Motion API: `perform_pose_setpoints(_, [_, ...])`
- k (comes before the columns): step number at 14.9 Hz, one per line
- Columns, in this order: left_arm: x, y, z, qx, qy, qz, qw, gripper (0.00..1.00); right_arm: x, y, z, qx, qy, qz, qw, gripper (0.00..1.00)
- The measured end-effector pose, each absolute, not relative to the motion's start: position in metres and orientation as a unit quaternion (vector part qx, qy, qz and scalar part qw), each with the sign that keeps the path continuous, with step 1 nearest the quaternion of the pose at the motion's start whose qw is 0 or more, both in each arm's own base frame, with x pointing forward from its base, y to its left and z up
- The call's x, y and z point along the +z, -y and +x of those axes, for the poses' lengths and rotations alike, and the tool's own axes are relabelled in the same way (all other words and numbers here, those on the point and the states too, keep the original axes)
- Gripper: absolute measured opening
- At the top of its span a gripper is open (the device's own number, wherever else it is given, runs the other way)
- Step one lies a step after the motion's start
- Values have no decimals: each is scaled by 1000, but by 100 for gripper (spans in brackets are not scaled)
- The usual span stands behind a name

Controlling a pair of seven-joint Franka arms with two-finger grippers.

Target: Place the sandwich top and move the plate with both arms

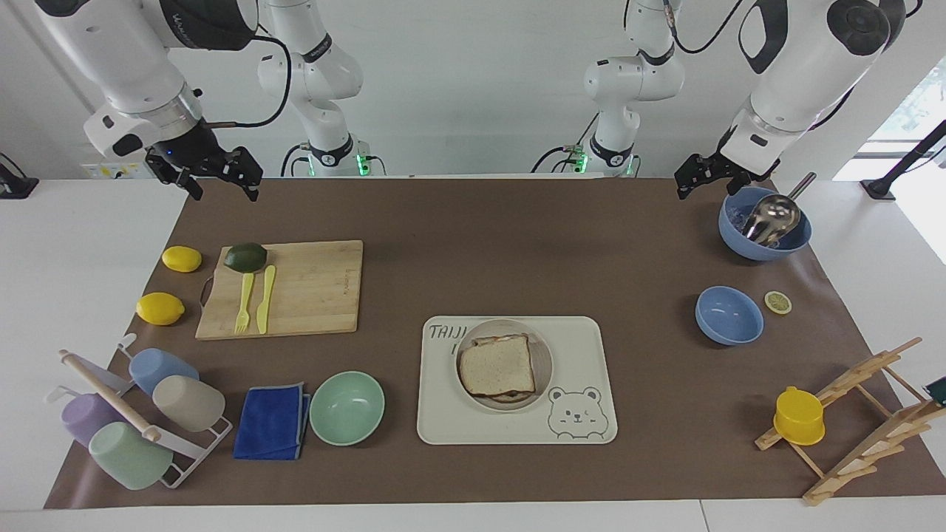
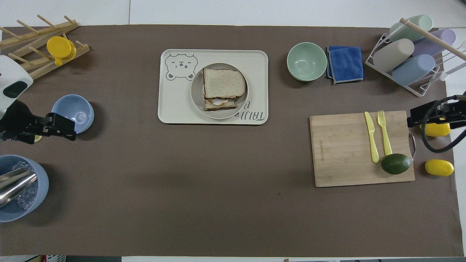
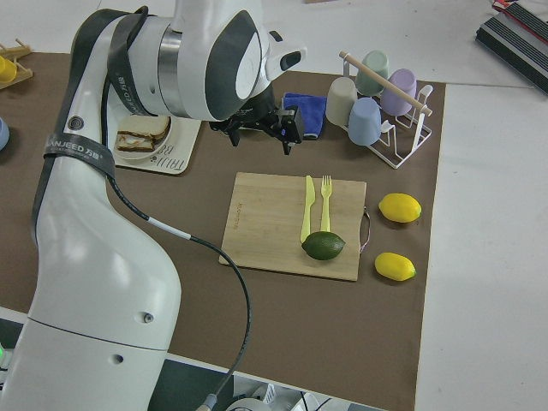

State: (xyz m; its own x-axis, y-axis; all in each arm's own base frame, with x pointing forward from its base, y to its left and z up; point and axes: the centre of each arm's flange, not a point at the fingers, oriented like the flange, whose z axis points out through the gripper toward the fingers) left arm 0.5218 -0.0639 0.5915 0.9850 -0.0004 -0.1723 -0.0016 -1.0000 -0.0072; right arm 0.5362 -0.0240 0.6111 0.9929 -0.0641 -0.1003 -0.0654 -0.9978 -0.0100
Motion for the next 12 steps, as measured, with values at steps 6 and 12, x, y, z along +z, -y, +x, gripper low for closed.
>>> perform_pose_setpoints(6, [595, 58, 524, 77, 3, -997, 1, 100, 612, 24, 536, 49, -32, -998, 7, 100])
perform_pose_setpoints(12, [604, 55, 527, 49, 4, -999, -8, 100, 613, 23, 537, 45, -32, -998, 7, 100])
